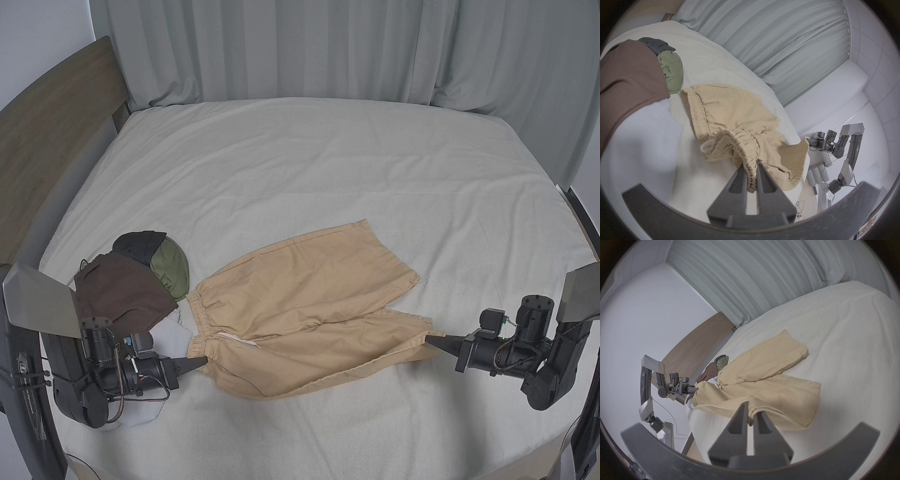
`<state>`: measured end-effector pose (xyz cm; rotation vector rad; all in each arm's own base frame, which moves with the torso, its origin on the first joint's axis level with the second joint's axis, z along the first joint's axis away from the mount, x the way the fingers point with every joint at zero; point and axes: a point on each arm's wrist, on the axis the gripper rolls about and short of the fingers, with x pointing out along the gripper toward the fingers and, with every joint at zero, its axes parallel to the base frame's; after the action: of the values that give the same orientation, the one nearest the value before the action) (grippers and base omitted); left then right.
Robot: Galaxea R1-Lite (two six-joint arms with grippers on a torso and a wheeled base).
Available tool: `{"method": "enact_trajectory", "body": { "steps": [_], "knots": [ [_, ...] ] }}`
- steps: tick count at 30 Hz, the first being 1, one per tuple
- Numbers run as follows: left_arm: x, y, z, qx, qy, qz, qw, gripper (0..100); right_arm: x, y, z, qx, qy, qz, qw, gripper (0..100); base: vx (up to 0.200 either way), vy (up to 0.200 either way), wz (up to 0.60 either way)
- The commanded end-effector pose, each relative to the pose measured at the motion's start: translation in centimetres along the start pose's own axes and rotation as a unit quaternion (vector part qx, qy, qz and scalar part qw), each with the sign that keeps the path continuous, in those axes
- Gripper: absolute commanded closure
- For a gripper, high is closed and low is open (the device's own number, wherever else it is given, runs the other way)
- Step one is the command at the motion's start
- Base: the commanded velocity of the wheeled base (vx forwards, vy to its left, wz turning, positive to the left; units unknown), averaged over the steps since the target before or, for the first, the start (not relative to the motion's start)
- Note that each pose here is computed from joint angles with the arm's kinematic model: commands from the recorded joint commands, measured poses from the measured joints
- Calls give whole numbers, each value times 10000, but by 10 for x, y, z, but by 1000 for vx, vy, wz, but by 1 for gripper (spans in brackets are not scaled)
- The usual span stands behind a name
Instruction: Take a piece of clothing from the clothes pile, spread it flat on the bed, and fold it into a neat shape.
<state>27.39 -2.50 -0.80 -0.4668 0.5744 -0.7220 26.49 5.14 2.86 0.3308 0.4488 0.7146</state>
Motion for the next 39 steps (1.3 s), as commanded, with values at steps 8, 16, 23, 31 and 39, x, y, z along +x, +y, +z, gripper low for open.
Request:
{"method": "enact_trajectory", "body": {
  "steps": [8, 16, 23, 31, 39],
  "knots": [
    [1, -1, 4, 26, -67, -23, 10000, 100, -1, 4, 10, 2, -180, 59, 9998, 100, 0, 0, 0],
    [1, 0, 6, 35, -97, -18, 9999, 100, 0, 3, 13, -35, -241, 61, 9997, 100, 0, 0, 0],
    [2, 2, 7, 60, -163, 89, 9998, 100, 2, 2, 15, -65, -315, -38, 9995, 100, 0, 0, 0],
    [3, 2, 8, 76, -183, 98, 9998, 100, 3, 3, 17, -93, -350, -28, 9993, 100, 0, 0, 0],
    [3, 2, 9, 79, -193, 103, 9997, 100, 4, 4, 19, -134, -391, -2, 9991, 100, 0, 0, 0]
  ]
}}
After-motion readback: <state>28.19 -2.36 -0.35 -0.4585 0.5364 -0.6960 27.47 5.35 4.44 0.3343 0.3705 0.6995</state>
